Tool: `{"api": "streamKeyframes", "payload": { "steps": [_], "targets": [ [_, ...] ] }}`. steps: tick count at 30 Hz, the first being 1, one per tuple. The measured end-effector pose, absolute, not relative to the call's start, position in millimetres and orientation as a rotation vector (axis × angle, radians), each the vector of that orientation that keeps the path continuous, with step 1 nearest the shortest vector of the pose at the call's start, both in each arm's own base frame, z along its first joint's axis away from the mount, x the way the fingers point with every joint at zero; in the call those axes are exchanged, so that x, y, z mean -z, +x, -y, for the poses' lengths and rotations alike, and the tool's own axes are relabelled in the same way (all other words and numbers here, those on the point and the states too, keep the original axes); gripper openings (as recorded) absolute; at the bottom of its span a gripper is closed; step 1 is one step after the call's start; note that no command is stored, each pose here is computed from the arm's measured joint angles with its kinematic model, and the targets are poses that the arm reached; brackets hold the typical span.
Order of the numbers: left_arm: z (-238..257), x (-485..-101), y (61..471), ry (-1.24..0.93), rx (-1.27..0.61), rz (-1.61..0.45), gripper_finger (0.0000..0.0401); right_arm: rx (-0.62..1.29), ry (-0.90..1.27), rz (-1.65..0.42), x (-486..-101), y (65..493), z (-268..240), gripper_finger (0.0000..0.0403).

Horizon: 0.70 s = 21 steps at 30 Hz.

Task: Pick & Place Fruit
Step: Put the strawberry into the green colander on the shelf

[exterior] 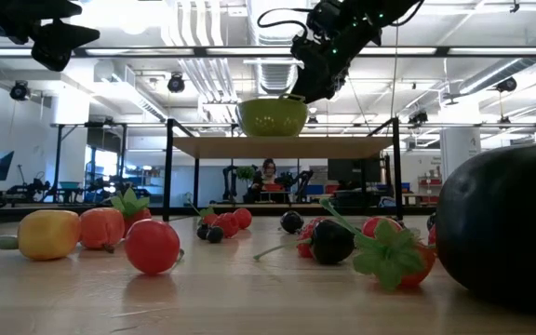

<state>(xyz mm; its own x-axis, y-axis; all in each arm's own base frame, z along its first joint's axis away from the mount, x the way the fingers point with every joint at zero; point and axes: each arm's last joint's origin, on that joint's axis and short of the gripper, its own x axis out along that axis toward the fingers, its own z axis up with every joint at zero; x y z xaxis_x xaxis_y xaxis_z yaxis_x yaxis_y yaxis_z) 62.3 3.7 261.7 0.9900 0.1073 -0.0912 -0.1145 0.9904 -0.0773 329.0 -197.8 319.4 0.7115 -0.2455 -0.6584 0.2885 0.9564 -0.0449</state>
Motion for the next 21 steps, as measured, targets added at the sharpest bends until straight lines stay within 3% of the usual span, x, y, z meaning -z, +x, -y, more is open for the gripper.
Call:
{"api": "streamKeyframes", "payload": {
  "steps": [7, 21],
  "targets": [
    [-3.7, -261.7, 62.3, -0.082, -0.111, -0.087, 0.0241, 0.313, 0.109, -0.720, -318.3, 328.4, 197.9, 0.0150],
    [-3.7, -261.7, 62.3, -0.083, -0.111, -0.087, 0.0241, 0.320, 0.126, -0.728, -318.5, 327.8, 197.6, 0.0199]
  ]
}}
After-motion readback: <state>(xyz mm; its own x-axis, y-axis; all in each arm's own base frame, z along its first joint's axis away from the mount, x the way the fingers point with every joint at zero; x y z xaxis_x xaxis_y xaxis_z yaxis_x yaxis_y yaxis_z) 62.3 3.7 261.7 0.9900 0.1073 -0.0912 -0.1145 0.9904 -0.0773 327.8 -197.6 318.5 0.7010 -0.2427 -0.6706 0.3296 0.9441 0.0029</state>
